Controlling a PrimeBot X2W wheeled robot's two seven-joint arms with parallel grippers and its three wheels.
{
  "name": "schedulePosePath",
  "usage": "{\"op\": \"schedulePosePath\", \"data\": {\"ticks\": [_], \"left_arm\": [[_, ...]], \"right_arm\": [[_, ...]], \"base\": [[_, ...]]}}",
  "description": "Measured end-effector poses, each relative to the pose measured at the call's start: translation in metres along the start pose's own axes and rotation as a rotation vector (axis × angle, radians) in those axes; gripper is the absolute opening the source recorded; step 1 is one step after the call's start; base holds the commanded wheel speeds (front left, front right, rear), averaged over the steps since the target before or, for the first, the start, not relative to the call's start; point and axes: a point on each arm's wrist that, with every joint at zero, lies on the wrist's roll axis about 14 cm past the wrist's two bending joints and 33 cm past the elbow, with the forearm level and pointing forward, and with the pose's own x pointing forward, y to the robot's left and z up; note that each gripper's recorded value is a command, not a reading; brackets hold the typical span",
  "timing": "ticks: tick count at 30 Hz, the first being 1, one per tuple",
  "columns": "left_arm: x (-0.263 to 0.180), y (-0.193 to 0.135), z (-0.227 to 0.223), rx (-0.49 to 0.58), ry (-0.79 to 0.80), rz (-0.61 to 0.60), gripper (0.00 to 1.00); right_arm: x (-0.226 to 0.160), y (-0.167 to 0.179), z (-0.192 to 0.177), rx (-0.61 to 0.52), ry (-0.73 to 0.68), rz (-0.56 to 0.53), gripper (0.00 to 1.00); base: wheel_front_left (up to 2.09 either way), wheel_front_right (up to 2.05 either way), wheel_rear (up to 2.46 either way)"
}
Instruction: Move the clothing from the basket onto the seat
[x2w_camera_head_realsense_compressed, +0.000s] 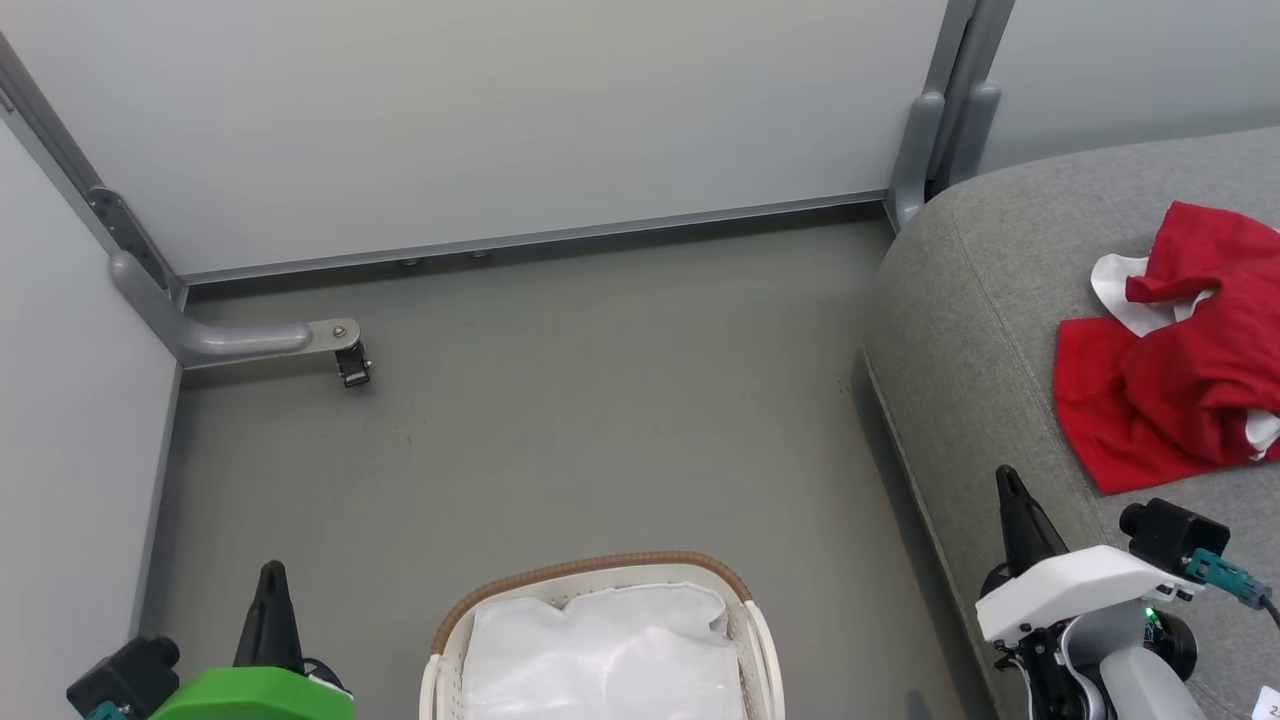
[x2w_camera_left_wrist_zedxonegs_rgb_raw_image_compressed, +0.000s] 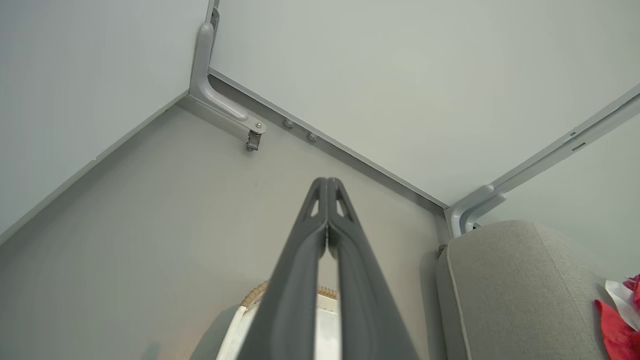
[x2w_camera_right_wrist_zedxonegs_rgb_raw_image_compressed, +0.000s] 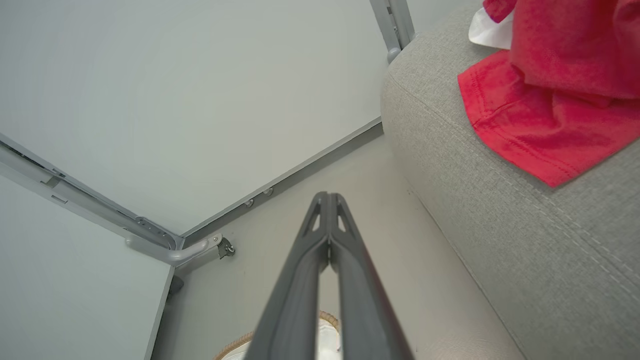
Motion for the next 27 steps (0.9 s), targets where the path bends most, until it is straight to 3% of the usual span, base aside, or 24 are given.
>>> {"op": "schedulePosePath", "data": {"ticks": [27], "left_arm": [[0.009,-0.010,0.017,-0.352,-0.017,-0.017,0.00]], "right_arm": [[-0.002,-0.006,0.014,0.365,-0.022,-0.026,0.00]], "base": [[0.00,0.00,0.00]]}}
